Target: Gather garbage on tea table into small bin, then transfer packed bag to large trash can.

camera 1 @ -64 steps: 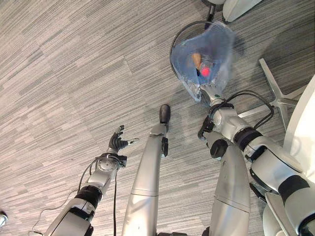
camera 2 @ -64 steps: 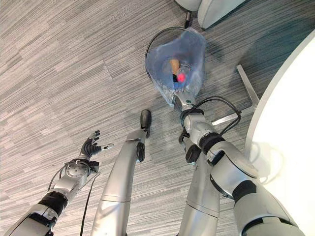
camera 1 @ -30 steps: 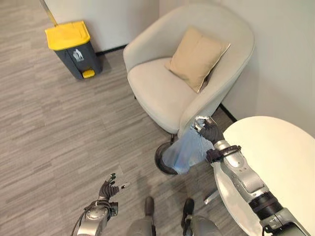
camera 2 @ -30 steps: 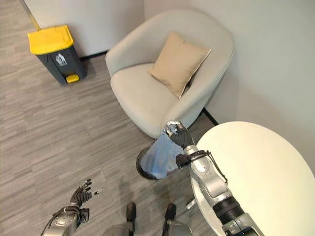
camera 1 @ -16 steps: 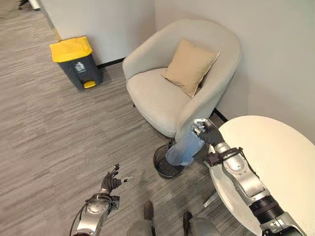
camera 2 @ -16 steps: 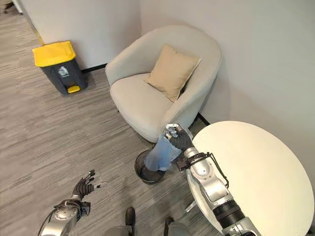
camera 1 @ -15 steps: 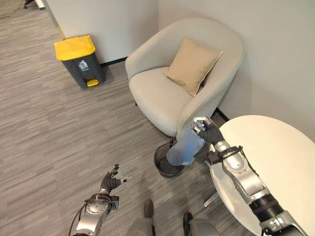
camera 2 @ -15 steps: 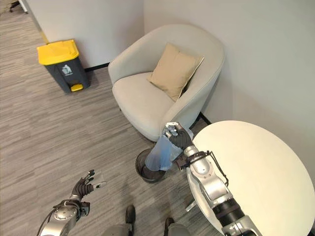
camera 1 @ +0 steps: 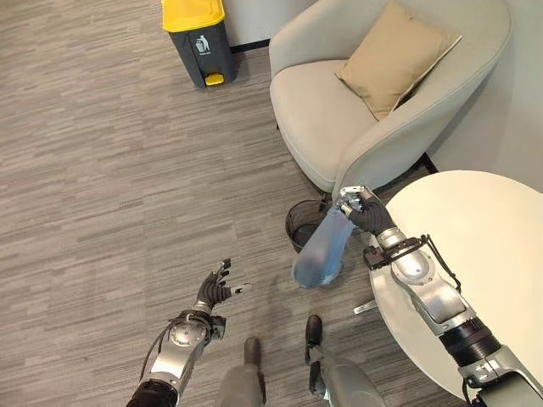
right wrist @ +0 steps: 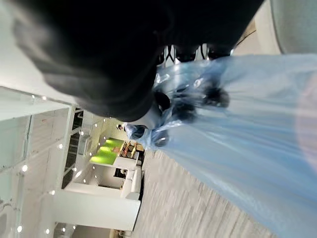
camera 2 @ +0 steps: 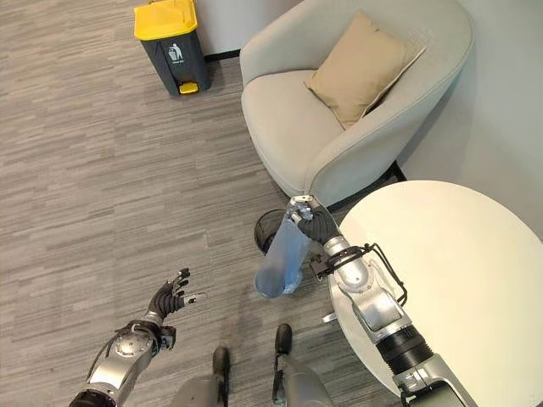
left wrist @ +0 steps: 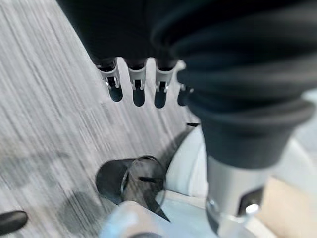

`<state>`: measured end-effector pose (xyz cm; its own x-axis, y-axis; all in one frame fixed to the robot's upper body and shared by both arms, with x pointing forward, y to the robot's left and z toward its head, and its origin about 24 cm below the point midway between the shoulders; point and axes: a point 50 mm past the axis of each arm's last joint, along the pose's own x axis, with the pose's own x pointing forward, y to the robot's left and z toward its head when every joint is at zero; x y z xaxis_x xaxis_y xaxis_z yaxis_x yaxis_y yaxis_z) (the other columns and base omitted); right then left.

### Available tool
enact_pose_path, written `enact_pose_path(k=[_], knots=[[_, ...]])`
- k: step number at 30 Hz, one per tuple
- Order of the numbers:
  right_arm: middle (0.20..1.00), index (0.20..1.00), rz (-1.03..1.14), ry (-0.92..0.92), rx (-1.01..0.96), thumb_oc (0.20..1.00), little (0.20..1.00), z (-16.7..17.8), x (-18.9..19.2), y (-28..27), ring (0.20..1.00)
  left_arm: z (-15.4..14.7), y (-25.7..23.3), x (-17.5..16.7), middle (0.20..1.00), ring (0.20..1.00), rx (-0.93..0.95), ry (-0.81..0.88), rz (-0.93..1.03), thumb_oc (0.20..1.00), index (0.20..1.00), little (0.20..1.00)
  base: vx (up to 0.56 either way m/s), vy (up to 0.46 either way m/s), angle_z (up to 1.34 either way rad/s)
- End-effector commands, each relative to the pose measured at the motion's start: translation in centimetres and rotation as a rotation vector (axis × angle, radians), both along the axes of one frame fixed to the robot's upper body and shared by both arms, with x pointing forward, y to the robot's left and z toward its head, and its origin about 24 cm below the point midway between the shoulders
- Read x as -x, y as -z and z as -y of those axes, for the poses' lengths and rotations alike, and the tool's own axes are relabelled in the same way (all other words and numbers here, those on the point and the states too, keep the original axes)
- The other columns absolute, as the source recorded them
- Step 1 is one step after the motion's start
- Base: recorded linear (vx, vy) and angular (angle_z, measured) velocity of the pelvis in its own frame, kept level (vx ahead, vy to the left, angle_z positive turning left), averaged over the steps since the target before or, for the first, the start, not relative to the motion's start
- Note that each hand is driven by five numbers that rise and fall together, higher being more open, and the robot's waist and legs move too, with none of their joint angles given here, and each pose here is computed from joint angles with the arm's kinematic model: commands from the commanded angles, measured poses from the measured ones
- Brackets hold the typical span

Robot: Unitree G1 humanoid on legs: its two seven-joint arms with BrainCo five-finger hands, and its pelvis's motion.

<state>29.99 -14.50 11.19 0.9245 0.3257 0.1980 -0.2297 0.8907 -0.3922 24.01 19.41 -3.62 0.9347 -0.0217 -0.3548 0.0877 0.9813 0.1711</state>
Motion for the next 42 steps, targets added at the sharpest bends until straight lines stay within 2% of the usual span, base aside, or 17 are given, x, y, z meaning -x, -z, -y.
enact_pose_path(k=[1, 6, 12, 19, 24, 34, 42], knots=[[0.2, 0.2, 0.137, -0.055, -0.123, 0.2, 0.2, -0.9, 0.7, -2.8, 0.2, -0.6, -2.1, -0.1, 1.0, 1.0, -0.066, 0.07, 0.109, 1.0, 1.0, 1.0, 0.11, 0.059, 0.64], [0.2, 0.2, 0.143, -0.091, -0.189, 0.2, 0.2, -1.4, 0.9, -3.2, 0.2, -0.2, -4.1, -0.7, 1.0, 1.0, -0.096, 0.131, 0.2, 1.0, 1.0, 1.0, 0.06, 0.061, 0.21], [0.2, 0.2, 0.188, -0.173, -0.259, 0.2, 0.2, -2.6, 1.3, -4.6, 0.2, 1.8, -7.6, -1.8, 1.0, 1.0, -0.106, 0.26, 0.364, 1.0, 1.0, 1.0, 0.06, 0.066, 0.0], [0.2, 0.2, 0.218, -0.31, -0.321, 0.2, 0.2, -6.1, 1.4, -6.1, 0.2, 4.6, -10.4, -3.2, 1.0, 1.0, -0.155, 0.359, 0.511, 1.0, 1.0, 1.0, 0.04, 0.04, -0.11], [0.2, 0.2, 0.225, -0.422, -0.352, 0.2, 0.2, -9.5, 1.5, -7.4, 0.2, 6.7, -9.7, -4.2, 1.0, 1.0, -0.169, 0.39, 0.481, 1.0, 1.0, 1.0, 0.03, 0.025, -0.09], [0.2, 0.2, 0.243, -0.549, -0.404, 0.2, 0.2, -13.0, 2.0, -9.5, 0.2, 8.5, -7.2, -4.3, 1.0, 1.0, -0.224, 0.453, 0.381, 1.0, 1.0, 1.0, 0.0, 0.002, 0.0], [0.2, 0.2, 0.239, -0.634, -0.452, 0.2, 0.2, -15.0, 2.9, -10.4, 0.2, 10.0, -7.0, -4.8, 1.0, 1.0, -0.223, 0.454, 0.375, 1.0, 1.0, 1.0, 0.0, 0.0, 0.0]])
